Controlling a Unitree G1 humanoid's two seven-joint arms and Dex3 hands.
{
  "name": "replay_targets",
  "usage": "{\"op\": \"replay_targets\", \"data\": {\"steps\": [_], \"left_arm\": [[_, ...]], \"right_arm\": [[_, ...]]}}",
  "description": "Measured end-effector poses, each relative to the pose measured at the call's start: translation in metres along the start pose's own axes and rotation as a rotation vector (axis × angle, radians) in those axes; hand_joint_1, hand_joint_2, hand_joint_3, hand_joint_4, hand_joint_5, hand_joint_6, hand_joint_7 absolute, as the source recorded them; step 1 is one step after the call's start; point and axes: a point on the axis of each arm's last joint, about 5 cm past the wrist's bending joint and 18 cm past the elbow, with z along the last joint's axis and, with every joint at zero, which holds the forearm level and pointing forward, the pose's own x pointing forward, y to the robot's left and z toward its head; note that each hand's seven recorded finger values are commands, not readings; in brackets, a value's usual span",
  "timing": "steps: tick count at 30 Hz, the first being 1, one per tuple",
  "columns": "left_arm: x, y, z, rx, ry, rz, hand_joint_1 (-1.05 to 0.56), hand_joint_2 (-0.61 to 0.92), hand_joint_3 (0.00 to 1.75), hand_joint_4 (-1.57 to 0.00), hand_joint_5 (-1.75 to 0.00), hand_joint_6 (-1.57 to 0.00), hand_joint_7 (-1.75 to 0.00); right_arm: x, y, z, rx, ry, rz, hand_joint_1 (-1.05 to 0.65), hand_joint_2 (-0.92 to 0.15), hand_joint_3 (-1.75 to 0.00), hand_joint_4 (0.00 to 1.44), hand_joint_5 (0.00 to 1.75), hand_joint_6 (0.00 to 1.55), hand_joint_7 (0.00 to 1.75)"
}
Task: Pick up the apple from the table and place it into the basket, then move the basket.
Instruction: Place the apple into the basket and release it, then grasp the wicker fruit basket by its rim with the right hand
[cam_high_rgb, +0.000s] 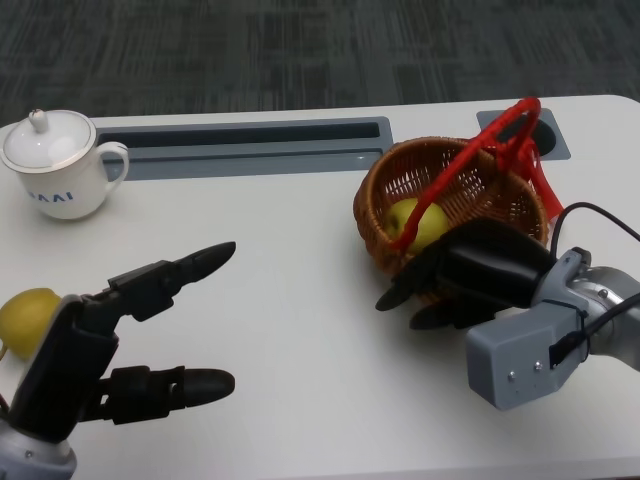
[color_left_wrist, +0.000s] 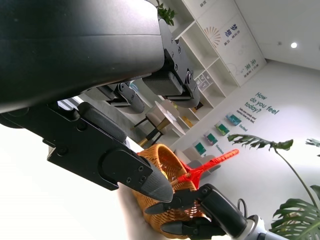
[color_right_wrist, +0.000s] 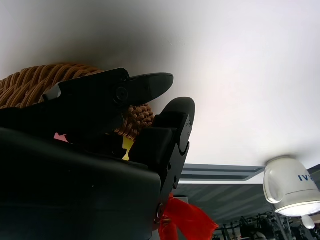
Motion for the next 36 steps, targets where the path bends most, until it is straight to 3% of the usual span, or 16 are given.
{"op": "replay_targets", "data": {"steps": [3, 8, 12, 16, 20, 24, 27, 31, 36], "left_arm": [[0.0, 0.0, 0.0, -0.001, 0.0, 0.002, -0.63, 0.81, 0.0, -0.66, 0.0, -0.61, 0.0], [0.001, 0.0, 0.0, -0.002, -0.001, 0.002, -0.62, 0.81, 0.0, -0.67, -0.01, -0.61, 0.0], [0.001, 0.0, 0.0, -0.002, -0.001, 0.002, -0.62, 0.81, 0.0, -0.67, 0.0, -0.62, 0.0], [0.002, 0.0, 0.0, -0.002, -0.004, 0.002, -0.61, 0.81, 0.0, -0.67, 0.0, -0.62, 0.0], [0.004, 0.0, -0.001, -0.002, -0.008, 0.002, -0.61, 0.81, 0.0, -0.68, 0.0, -0.62, 0.0], [0.004, 0.0, -0.001, -0.005, -0.006, 0.002, -0.61, 0.81, 0.0, -0.68, 0.0, -0.63, 0.0], [0.005, 0.0, -0.001, -0.005, -0.007, 0.002, -0.6, 0.81, 0.0, -0.67, 0.0, -0.62, 0.0], [0.005, 0.0, -0.002, -0.007, -0.005, 0.002, -0.6, 0.81, 0.0, -0.67, 0.0, -0.62, 0.0], [0.005, -0.001, -0.002, -0.013, -0.005, 0.002, -0.6, 0.81, 0.0, -0.68, 0.0, -0.63, 0.0]], "right_arm": [[-0.002, -0.001, -0.001, 0.009, -0.006, -0.014, -0.38, -0.92, -0.21, 0.88, 0.95, 0.95, 0.0], [-0.006, -0.003, -0.002, 0.005, -0.031, -0.034, -0.38, -0.92, -0.19, 0.97, 0.65, 0.94, 0.0], [-0.011, -0.005, -0.003, 0.0, -0.066, -0.104, -0.34, -0.92, -0.13, 1.04, 0.61, 0.96, 0.01], [-0.015, -0.005, -0.002, -0.009, -0.13, -0.162, -0.39, -0.91, -0.07, 1.05, 0.27, 0.97, 0.01], [-0.018, -0.007, -0.002, -0.009, -0.174, -0.171, -0.62, -0.86, -0.01, 0.88, 0.03, 0.74, 0.0], [-0.021, -0.008, -0.002, -0.002, -0.216, -0.145, -0.8, -0.84, 0.0, 0.58, 0.0, 0.4, 0.0], [-0.025, -0.005, -0.001, 0.005, -0.23, -0.124, -0.84, -0.84, 0.0, 0.45, 0.0, 0.3, 0.0], [-0.031, -0.001, 0.001, 0.02, -0.238, -0.145, -0.85, -0.85, -0.01, 0.42, 0.0, 0.29, 0.0], [-0.042, -0.008, 0.007, 0.007, -0.218, -0.254, -0.79, -0.85, 0.0, 0.5, 0.03, 0.37, 0.03]]}}
